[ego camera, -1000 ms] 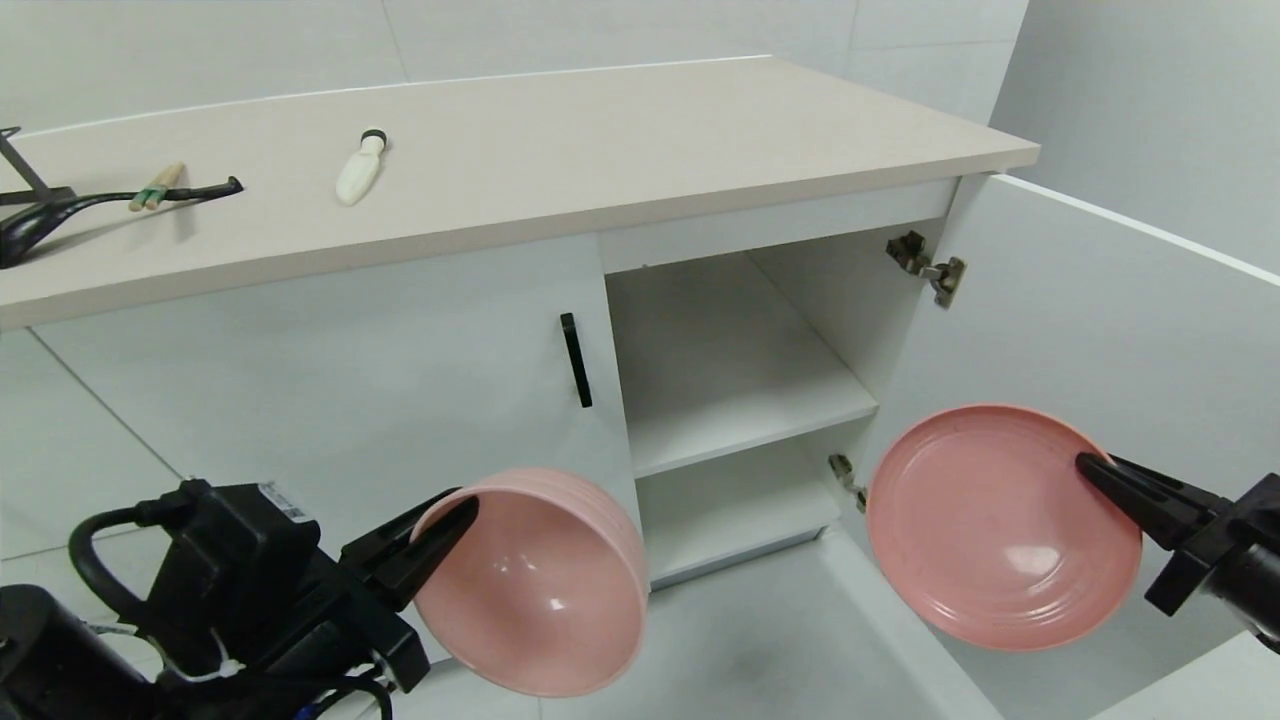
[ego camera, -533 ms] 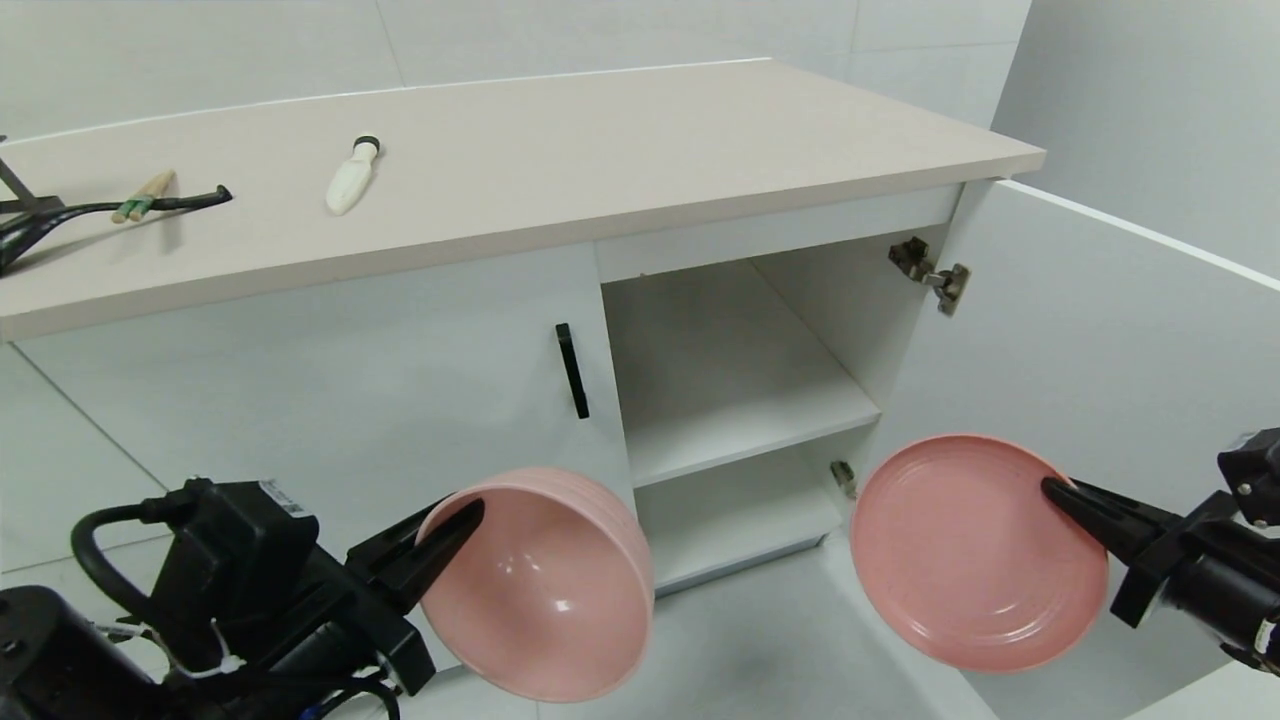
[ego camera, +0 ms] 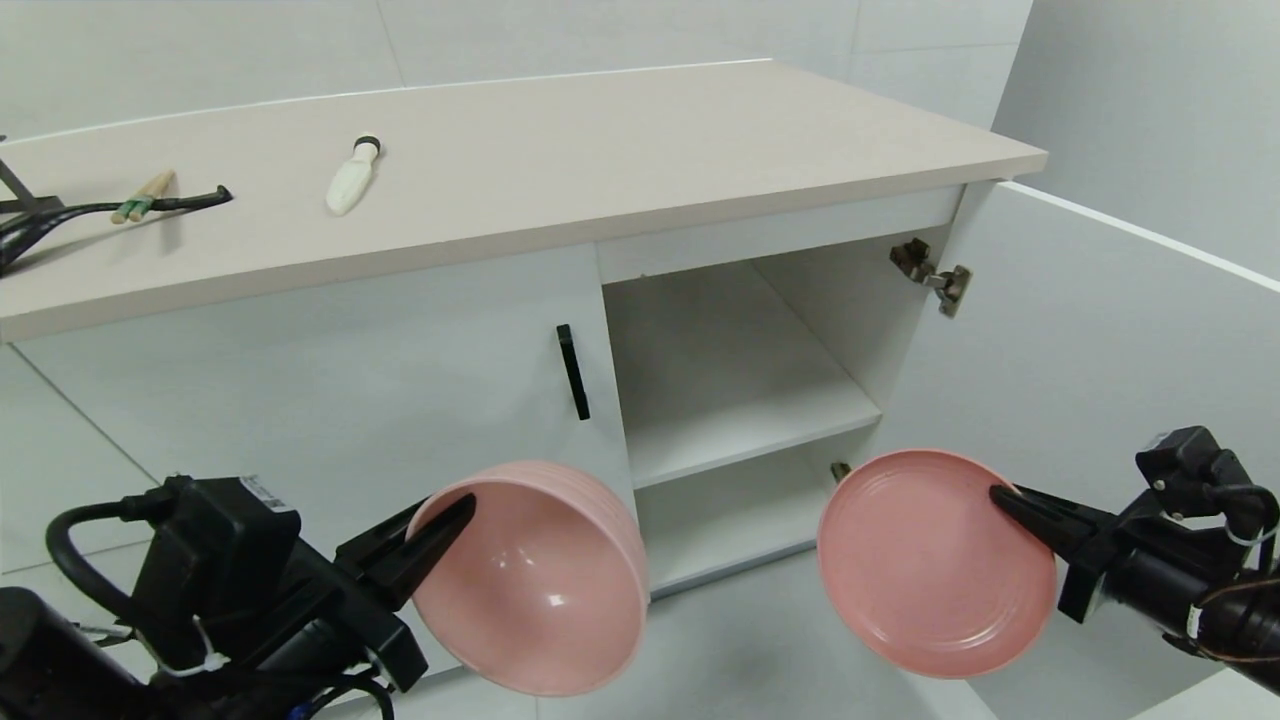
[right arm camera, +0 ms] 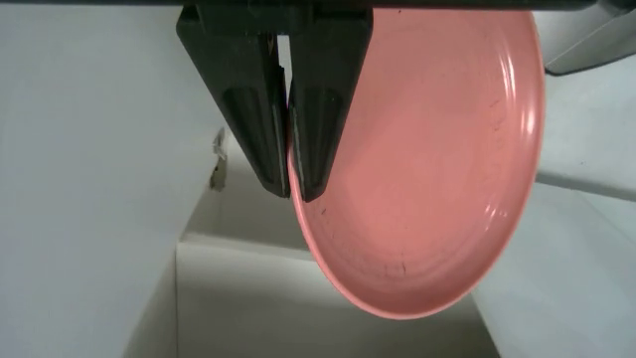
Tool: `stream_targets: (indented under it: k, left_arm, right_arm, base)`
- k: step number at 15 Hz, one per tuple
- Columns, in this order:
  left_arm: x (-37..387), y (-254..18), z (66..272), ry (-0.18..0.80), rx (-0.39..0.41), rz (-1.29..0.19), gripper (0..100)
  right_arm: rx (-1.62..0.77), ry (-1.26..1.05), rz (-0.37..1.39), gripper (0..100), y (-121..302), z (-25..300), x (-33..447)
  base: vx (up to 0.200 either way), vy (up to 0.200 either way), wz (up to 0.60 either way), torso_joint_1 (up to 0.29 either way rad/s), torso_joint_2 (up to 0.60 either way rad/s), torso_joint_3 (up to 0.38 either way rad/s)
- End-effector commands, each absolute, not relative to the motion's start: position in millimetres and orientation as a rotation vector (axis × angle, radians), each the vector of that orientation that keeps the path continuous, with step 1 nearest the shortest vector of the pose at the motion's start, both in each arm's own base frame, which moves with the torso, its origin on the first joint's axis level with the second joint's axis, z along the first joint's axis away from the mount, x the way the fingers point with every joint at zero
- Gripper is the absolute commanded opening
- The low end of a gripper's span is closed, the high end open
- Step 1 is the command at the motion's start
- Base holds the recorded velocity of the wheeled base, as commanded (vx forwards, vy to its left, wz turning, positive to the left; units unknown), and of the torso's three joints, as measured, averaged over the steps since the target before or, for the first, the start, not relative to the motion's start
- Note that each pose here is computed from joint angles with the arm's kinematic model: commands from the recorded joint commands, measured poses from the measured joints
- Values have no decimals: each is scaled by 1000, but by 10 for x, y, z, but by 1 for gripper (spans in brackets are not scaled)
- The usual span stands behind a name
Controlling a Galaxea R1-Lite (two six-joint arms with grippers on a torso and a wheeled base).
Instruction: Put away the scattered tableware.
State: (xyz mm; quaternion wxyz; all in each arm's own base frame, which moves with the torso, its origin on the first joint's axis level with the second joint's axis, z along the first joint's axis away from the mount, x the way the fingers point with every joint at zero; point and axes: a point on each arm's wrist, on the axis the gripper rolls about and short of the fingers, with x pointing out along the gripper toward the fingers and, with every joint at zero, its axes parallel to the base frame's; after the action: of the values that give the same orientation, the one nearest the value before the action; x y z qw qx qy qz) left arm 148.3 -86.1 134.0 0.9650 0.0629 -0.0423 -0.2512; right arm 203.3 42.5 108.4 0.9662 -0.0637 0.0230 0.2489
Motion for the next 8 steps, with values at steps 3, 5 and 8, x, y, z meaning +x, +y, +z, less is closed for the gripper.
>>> stream_targets:
  k: [3, 5, 8]
  left_arm:
    - [1476, -856, 1352, -92, 126, -507, 0]
    - [1467, -851, 1365, -96, 112, -507, 0]
    - [1463, -849, 1370, -96, 96, -508, 0]
  right_arm:
    - [-124, 53, 505, 0, 478, 1008, 2333]
    - [-124, 38, 504, 0, 506, 1001, 2470]
    - [-123, 25, 503, 0, 521, 1004, 2555]
  base:
    - [0, 0, 0, 0, 0, 0]
    - [100, 0, 0, -1, 1, 1]
    - [133, 0, 0, 0, 0, 5]
